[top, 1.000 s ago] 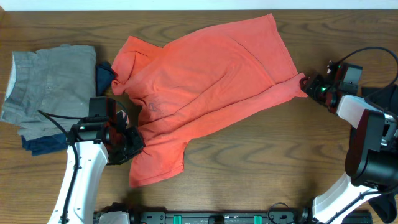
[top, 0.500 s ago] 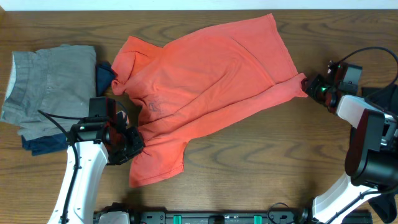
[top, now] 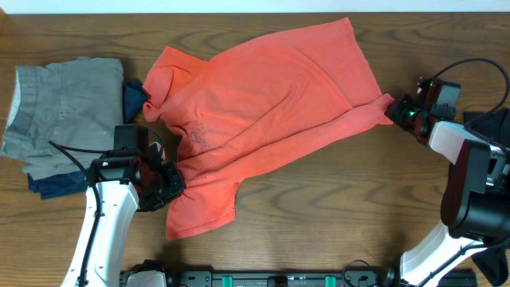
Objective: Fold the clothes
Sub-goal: 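Pull the right hem corner rightward to stretch the shirt flat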
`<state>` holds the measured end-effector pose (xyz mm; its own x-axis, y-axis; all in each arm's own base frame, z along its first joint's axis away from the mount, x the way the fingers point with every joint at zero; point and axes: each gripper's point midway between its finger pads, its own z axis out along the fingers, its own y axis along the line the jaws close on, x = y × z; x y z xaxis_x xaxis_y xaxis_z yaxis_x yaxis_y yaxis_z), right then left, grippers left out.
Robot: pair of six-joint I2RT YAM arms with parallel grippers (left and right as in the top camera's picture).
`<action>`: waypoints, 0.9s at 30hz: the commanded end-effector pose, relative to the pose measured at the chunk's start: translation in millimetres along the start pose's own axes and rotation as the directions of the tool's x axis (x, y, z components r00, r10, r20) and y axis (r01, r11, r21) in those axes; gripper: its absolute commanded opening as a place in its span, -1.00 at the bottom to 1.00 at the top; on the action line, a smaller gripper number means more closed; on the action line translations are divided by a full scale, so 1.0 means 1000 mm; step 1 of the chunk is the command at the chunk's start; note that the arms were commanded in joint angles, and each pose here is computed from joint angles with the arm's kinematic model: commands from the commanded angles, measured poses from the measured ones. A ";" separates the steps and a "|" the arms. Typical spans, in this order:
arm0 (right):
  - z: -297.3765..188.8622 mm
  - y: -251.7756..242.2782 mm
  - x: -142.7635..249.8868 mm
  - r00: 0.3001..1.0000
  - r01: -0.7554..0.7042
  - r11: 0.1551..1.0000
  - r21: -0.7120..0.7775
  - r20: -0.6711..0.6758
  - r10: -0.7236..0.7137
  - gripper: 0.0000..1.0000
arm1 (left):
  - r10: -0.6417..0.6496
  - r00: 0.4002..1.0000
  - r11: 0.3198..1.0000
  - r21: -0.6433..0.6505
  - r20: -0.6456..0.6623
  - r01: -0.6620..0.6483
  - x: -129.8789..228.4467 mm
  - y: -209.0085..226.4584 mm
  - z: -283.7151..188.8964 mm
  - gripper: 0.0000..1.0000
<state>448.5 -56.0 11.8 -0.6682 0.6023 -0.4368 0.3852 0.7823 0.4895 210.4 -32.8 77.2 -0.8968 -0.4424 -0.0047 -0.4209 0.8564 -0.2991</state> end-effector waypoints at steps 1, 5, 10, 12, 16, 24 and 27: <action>-0.005 0.003 -0.010 1.000 0.010 1.000 -0.004 0.025 -0.010 -0.98 | 0.015 1.000 1.000 -0.011 0.004 -0.015 0.000 0.001 -0.001 -0.88; -0.031 0.008 -0.031 0.997 0.004 1.000 -0.022 0.077 -0.002 -0.98 | 0.016 1.000 1.000 -0.009 0.009 -0.016 -0.002 0.001 -0.001 -0.88; -0.084 0.017 -0.048 0.990 0.052 0.999 -0.013 0.130 -0.050 -0.98 | 0.020 1.000 1.000 -0.004 0.022 -0.020 -0.005 -0.001 -0.001 -0.88; -0.104 0.017 -0.045 0.990 0.068 0.998 0.007 0.123 -0.068 -0.98 | 0.021 0.999 1.000 -0.003 0.025 -0.021 -0.005 -0.001 -0.001 -0.88; -0.139 -0.008 -0.014 0.999 0.024 0.988 0.155 0.028 -0.029 -0.98 | 0.021 0.999 1.000 -0.002 0.025 -0.021 -0.005 -0.001 -0.001 -0.88; -0.171 -0.068 0.055 0.975 0.010 0.885 0.465 -0.201 0.094 -0.98 | 0.021 0.999 1.000 -0.002 0.025 -0.021 -0.005 -0.001 -0.001 -0.88; -0.175 -0.076 0.064 0.966 0.023 0.861 0.508 -0.233 0.112 -0.98 | 0.021 0.999 1.000 -0.003 0.024 -0.021 -0.005 -0.001 -0.001 -0.88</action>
<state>274.6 -88.7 82.1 -0.7483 0.6377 -0.1827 0.6254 0.7700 0.1261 215.1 -32.5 77.9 -0.8964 -0.4427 -0.0233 -0.4152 0.8566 -0.3063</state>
